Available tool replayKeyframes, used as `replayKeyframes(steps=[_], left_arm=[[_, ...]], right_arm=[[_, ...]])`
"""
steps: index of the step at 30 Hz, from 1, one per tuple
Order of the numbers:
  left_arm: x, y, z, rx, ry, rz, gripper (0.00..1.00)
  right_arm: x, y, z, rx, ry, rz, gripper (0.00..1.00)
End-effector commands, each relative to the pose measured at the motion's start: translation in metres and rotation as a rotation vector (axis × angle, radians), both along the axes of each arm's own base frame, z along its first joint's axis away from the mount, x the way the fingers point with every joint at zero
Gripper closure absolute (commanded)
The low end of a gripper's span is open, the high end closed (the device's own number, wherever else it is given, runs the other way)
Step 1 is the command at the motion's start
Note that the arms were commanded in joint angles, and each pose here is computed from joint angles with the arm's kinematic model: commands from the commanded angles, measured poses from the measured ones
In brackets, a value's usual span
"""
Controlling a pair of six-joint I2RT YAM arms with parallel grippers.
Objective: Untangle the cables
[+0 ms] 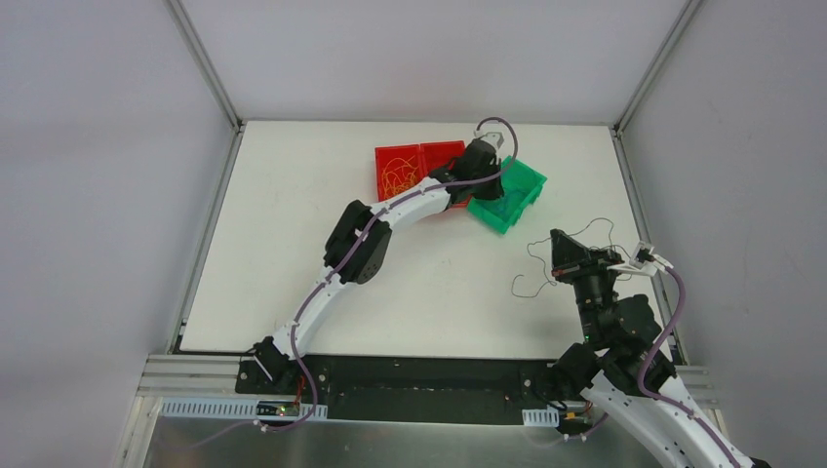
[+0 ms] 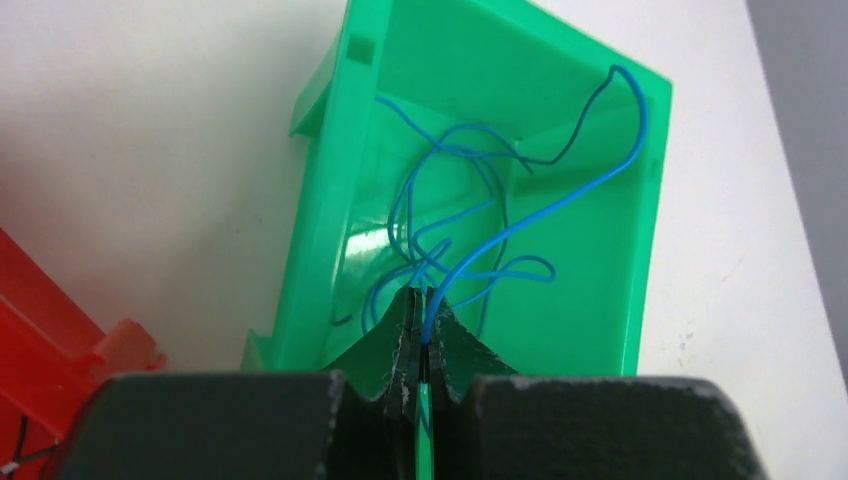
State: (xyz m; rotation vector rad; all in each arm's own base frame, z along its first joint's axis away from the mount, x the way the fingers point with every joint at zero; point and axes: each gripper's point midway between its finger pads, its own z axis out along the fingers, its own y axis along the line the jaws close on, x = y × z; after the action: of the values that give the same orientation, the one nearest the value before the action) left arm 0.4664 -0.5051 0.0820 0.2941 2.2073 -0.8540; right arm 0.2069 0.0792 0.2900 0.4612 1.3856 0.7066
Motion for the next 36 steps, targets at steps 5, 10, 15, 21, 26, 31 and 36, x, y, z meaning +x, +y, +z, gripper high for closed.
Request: replayKeyframes(steps=[5, 10, 15, 21, 26, 31, 36], left_arm=[[-0.020, -0.009, 0.025, 0.173, -0.190, -0.021, 1.00], [-0.017, -0.019, 0.010, 0.118, -0.120, -0.019, 0.98], [-0.016, -0.017, 0.002, 0.143, -0.107, -0.017, 0.97], [-0.019, -0.006, 0.028, 0.164, -0.137, -0.014, 0.83], [-0.021, 0.004, 0.075, 0.148, -0.200, -0.004, 0.69], [-0.025, 0.008, 0.115, 0.115, -0.251, -0.010, 0.56], [-0.035, 0.015, 0.147, 0.086, -0.279, -0.028, 0.49]], right_arm=[[0.000, -0.001, 0.006, 0.029, -0.019, -0.004, 1.00], [-0.001, -0.003, 0.007, 0.031, -0.025, -0.010, 1.00], [-0.001, -0.003, 0.008, 0.031, -0.027, -0.008, 1.00], [-0.002, -0.003, 0.009, 0.035, -0.030, -0.004, 1.00], [-0.002, -0.003, 0.008, 0.034, -0.028, -0.007, 1.00], [-0.001, -0.003, 0.008, 0.030, -0.026, -0.010, 1.00], [0.001, -0.002, 0.005, 0.017, -0.017, -0.013, 1.00]])
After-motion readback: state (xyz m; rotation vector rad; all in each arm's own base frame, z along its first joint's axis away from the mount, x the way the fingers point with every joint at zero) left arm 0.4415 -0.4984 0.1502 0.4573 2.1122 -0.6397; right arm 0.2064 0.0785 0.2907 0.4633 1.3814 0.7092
